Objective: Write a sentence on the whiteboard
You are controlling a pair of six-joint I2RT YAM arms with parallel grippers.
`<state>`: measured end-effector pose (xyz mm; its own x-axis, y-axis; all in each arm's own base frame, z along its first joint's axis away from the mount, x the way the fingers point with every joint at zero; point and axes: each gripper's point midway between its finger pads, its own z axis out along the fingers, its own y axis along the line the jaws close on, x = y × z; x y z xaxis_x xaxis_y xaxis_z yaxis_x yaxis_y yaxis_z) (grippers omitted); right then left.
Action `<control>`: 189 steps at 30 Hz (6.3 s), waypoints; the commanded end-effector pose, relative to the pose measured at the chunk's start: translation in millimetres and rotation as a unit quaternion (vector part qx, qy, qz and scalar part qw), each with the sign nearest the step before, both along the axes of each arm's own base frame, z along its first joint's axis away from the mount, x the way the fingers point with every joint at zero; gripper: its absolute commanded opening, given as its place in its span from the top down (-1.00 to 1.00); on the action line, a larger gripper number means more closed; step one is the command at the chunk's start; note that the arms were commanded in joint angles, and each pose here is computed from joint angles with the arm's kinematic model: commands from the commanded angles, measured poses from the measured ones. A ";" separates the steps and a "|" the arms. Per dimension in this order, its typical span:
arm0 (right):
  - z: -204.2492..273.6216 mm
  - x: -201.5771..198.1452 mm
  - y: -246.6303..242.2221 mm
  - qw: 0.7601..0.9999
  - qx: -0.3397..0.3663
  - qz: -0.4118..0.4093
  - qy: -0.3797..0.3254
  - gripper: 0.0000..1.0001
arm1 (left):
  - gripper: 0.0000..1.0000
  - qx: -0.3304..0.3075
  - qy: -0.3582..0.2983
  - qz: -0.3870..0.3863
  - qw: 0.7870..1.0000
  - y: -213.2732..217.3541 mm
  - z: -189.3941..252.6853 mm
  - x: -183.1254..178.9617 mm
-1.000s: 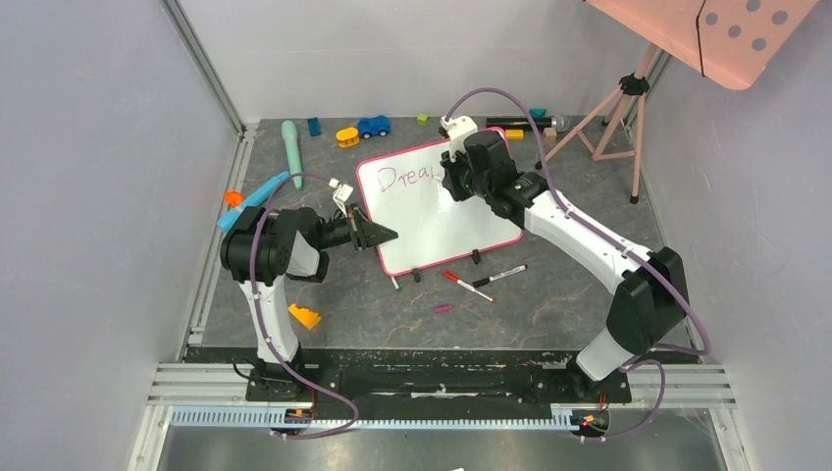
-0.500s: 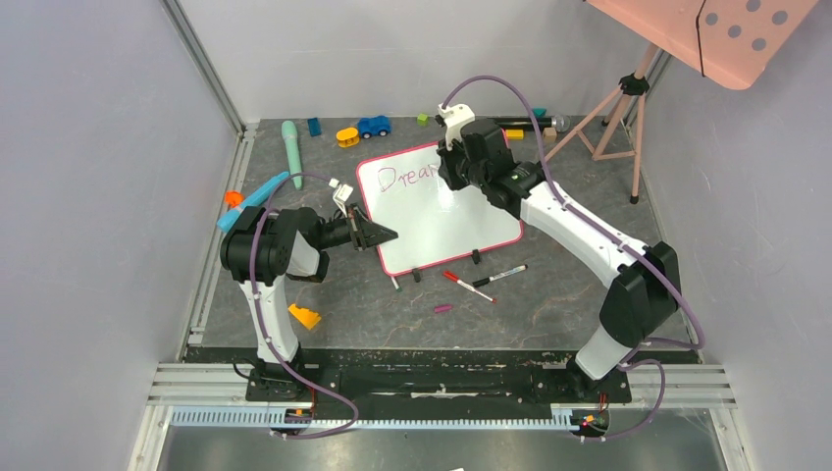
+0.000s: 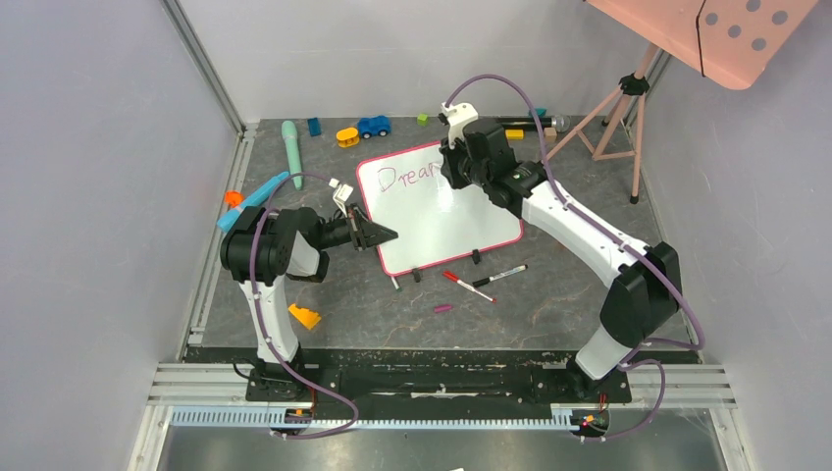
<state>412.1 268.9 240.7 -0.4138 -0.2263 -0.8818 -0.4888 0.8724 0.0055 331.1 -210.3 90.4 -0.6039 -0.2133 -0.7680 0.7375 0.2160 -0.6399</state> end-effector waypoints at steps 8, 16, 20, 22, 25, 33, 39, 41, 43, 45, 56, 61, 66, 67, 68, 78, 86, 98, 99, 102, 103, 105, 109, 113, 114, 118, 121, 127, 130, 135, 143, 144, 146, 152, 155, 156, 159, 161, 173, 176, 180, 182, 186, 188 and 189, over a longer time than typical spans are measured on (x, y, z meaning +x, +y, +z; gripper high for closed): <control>-14.3 -6.4 -23.0 1.000 -0.005 -0.028 0.010 1.00 | 0.96 0.030 -0.091 0.030 0.995 11.2 -12.7 15.1; -22.2 -12.5 -24.5 1.000 -0.004 -0.025 0.018 1.00 | 0.96 0.030 -0.089 0.030 0.995 11.2 -13.2 15.1; -14.1 -6.6 -23.7 1.000 -0.008 -0.026 0.007 1.00 | 0.96 0.030 -0.090 0.030 0.995 11.1 -12.8 15.5; -8.7 -1.8 -23.0 1.000 -0.009 -0.027 0.002 1.00 | 0.96 0.030 -0.090 0.030 0.995 11.1 -12.7 15.4; -2.7 4.2 -21.5 1.000 -0.011 -0.027 -0.004 1.00 | 0.96 0.030 -0.089 0.030 0.995 11.1 -13.0 15.3; 1.9 13.6 -27.0 0.999 -0.014 -0.036 -0.008 1.00 | 0.96 0.029 -0.089 0.030 0.995 11.1 -12.9 15.3; -3.8 10.5 -36.1 0.999 -0.020 -0.046 -0.001 1.00 | 0.96 0.030 -0.089 0.030 0.995 11.1 -12.8 15.4; -6.0 8.8 -37.8 0.999 -0.021 -0.046 0.001 1.00 | 0.96 0.030 -0.089 0.030 0.995 11.1 -12.9 15.2; -9.9 6.6 -38.0 0.999 -0.021 -0.044 0.005 1.00 | 0.96 0.030 -0.090 0.030 0.995 11.1 -13.0 15.2; -13.6 3.5 -38.4 0.999 -0.021 -0.042 0.010 1.00 | 0.96 0.030 -0.090 0.029 0.995 10.8 -13.1 15.1; -31.3 -13.0 -45.0 0.999 -0.019 -0.040 0.026 1.00 | 0.96 0.030 -0.090 0.031 0.995 11.2 -12.9 15.4; -17.4 -9.0 -40.9 0.999 -0.008 -0.038 0.015 1.00 | 0.96 0.030 -0.089 0.030 0.995 11.1 -12.9 15.3; 15.0 -9.0 -35.5 0.999 0.018 -0.025 -0.009 1.00 | 0.96 0.030 -0.089 0.031 0.995 11.2 -12.9 15.4; 20.3 -9.9 -35.8 0.999 0.022 -0.023 -0.014 1.00 | 0.96 0.030 -0.089 0.030 0.995 11.1 -12.9 15.5; 25.3 -10.9 -35.9 0.999 0.026 -0.021 -0.018 1.00 | 0.96 0.030 -0.089 0.031 0.995 11.2 -13.1 15.3; 39.7 -10.5 -50.0 0.998 0.036 -0.032 -0.030 1.00 | 0.96 0.029 -0.088 0.031 0.995 11.2 -12.9 15.8; 37.8 -5.1 -66.0 0.998 0.027 -0.056 -0.032 1.00 | 0.96 0.030 -0.089 0.032 0.995 11.3 -13.2 15.5; 33.0 -4.4 -72.2 0.998 0.017 -0.058 -0.032 1.00 | 0.96 0.030 -0.090 0.028 0.995 10.1 -14.0 14.1; 32.5 -4.3 -70.1 0.998 0.019 -0.053 -0.031 1.00 | 0.96 0.031 -0.091 0.028 0.995 10.1 -13.6 14.3; 30.0 -4.8 -62.2 0.998 0.030 -0.038 -0.026 1.00 | 0.96 0.031 -0.092 0.028 0.995 10.1 -13.5 14.3; 29.1 -5.3 -59.2 0.999 0.035 -0.033 -0.023 1.00 | 0.96 0.030 -0.091 0.027 0.995 10.0 -13.3 14.1; 28.0 -5.1 -54.3 0.999 0.044 -0.025 -0.021 1.00 | 0.96 0.030 -0.090 0.027 0.995 10.0 -13.5 13.8; 29.1 -4.5 -46.5 0.998 0.059 -0.011 -0.020 1.00 | 0.96 0.030 -0.091 0.026 0.995 9.9 -12.9 13.7; 29.7 -2.0 -40.6 0.998 0.067 -0.002 -0.018 1.00 | 0.95 0.030 -0.092 0.025 0.995 9.6 -12.9 13.7; 28.0 -1.0 -39.5 0.998 0.067 -0.001 -0.016 1.00 | 0.96 0.030 -0.091 0.025 0.995 9.9 -13.3 13.6; 24.2 1.8 -36.7 0.998 0.067 0.000 -0.010 1.00 | 0.96 0.030 -0.092 0.025 0.995 9.8 -12.9 13.7; 21.4 4.0 -35.7 0.998 0.065 0.000 -0.006 1.00 | 0.96 0.030 -0.092 0.025 0.995 9.8 -12.7 13.9; 20.7 10.1 -36.2 0.998 0.061 -0.008 -0.007 1.00 | 0.96 0.031 -0.092 0.024 0.995 9.8 -13.4 13.1; 16.9 14.5 -38.5 0.998 0.054 -0.021 -0.003 1.00 | 0.96 0.031 -0.093 0.024 0.995 9.7 -12.9 13.1; 9.8 18.2 -35.9 0.998 0.055 -0.023 0.007 1.00 | 0.96 0.031 -0.094 0.023 0.995 9.7 -12.7 12.9; 4.5 15.9 -30.1 0.998 0.059 -0.007 0.016 1.00 | 0.96 0.031 -0.095 0.023 0.995 9.8 -12.7 12.5; 4.0 14.6 -29.9 0.998 0.059 -0.005 0.016 1.00 | 0.96 0.031 -0.095 0.022 0.995 9.7 -12.4 12.6; 2.1 11.8 -29.3 0.998 0.057 0.001 0.018 1.00 | 0.96 0.031 -0.095 0.023 0.995 9.7 -12.4 12.7; -5.0 3.9 -33.5 0.998 0.052 0.003 0.025 1.00 | 0.96 0.031 -0.094 0.023 0.995 9.7 -13.0 12.7; -9.4 2.7 -40.2 0.999 0.041 -0.010 0.027 1.00 | 0.96 0.031 -0.094 0.022 0.995 9.4 -13.2 12.3; -10.2 2.8 -44.2 0.999 0.037 -0.019 0.028 1.00 | 0.96 0.031 -0.094 0.022 0.995 9.5 -12.9 12.2; -9.6 3.3 -51.2 0.999 0.028 -0.036 0.025 1.00 | 0.96 0.031 -0.095 0.023 0.995 9.7 -12.6 12.5; -9.2 2.6 -52.1 0.999 0.026 -0.037 0.025 1.00 | 0.96 0.031 -0.096 0.023 0.995 9.7 -12.3 12.8; -21.6 -9.6 -51.5 0.999 0.022 -0.018 0.041 1.00 | 0.96 0.031 -0.093 0.023 0.995 9.7 -13.0 12.7; -16.8 -10.9 -43.5 0.998 0.040 -0.002 0.038 1.00 | 0.96 0.031 -0.093 0.023 0.995 9.6 -12.8 12.8; -0.6 -10.5 -38.7 0.998 0.061 0.005 0.023 1.00 | 0.96 0.030 -0.093 0.023 0.995 9.7 -12.5 12.7; 9.9 -11.6 -40.4 0.998 0.065 0.003 0.014 1.00 | 0.96 0.030 -0.094 0.022 0.995 9.6 -12.6 12.8; 33.0 -18.7 -44.2 0.997 0.077 0.004 -0.013 1.00 | 0.96 0.031 -0.095 0.021 0.995 9.5 -12.1 12.7; 37.3 -23.4 -46.0 0.997 0.081 0.006 -0.019 1.00 | 0.96 0.031 -0.094 0.023 0.995 9.7 -12.6 13.1; 38.0 -25.7 -46.0 0.996 0.083 0.008 -0.021 1.00 | 0.96 0.031 -0.094 0.023 0.995 9.7 -12.7 12.9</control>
<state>394.7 225.5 239.3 -0.4624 -0.1368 -0.8760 -0.4889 0.8636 0.1232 330.4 -210.6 90.5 -0.6031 -0.2104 -0.7694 0.7399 0.2128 -0.6382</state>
